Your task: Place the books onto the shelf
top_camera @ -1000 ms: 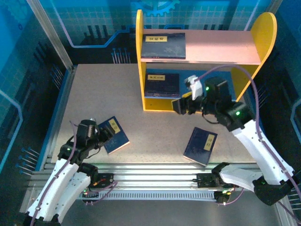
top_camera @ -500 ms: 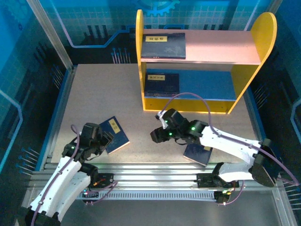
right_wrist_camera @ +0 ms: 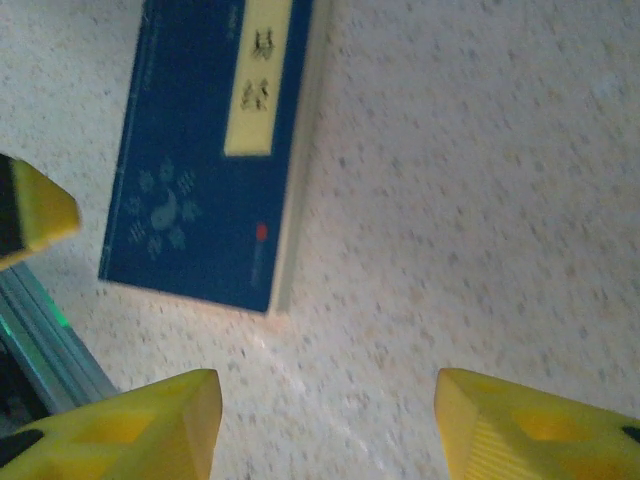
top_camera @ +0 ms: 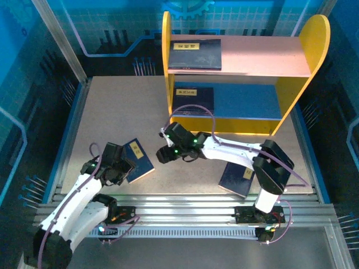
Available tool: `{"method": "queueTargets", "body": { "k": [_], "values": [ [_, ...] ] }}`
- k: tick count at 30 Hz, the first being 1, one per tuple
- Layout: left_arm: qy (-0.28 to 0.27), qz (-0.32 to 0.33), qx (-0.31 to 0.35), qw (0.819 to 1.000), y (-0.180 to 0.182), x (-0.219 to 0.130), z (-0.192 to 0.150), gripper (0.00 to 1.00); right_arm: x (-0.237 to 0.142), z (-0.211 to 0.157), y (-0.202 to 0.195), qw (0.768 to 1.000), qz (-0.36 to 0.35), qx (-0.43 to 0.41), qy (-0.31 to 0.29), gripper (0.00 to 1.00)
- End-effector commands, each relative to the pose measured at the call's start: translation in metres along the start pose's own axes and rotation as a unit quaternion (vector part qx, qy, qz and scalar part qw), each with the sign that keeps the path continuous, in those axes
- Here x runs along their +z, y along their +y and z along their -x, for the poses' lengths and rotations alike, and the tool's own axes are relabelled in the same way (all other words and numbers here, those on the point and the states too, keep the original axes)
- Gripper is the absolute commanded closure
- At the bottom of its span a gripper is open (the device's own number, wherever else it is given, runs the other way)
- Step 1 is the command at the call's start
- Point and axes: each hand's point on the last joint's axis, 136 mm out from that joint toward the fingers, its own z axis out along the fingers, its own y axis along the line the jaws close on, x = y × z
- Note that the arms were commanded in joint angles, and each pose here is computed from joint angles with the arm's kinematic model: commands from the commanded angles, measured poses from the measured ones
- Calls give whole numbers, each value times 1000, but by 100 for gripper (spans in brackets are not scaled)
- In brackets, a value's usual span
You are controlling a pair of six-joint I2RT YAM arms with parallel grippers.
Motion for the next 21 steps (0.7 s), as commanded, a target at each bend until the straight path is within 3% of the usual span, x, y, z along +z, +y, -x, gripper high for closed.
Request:
{"method": "queueTargets", "body": {
  "k": [1,9,16,21],
  "values": [
    [4,-21,7,1000,-17,4,6,44,14,8,13,1000,17,-23,9,43],
    [27,-30,-6,999,-20,21,11,44,48,14,25,998,37,-30,43,47],
    [14,-7,-1,1000,-4,12,16,43,72,5,35,996,47,-33,73,48],
    [41,-13,-11,999,5,21,3,43,83,-1,34,994,47,-32,91,49]
  ]
}}
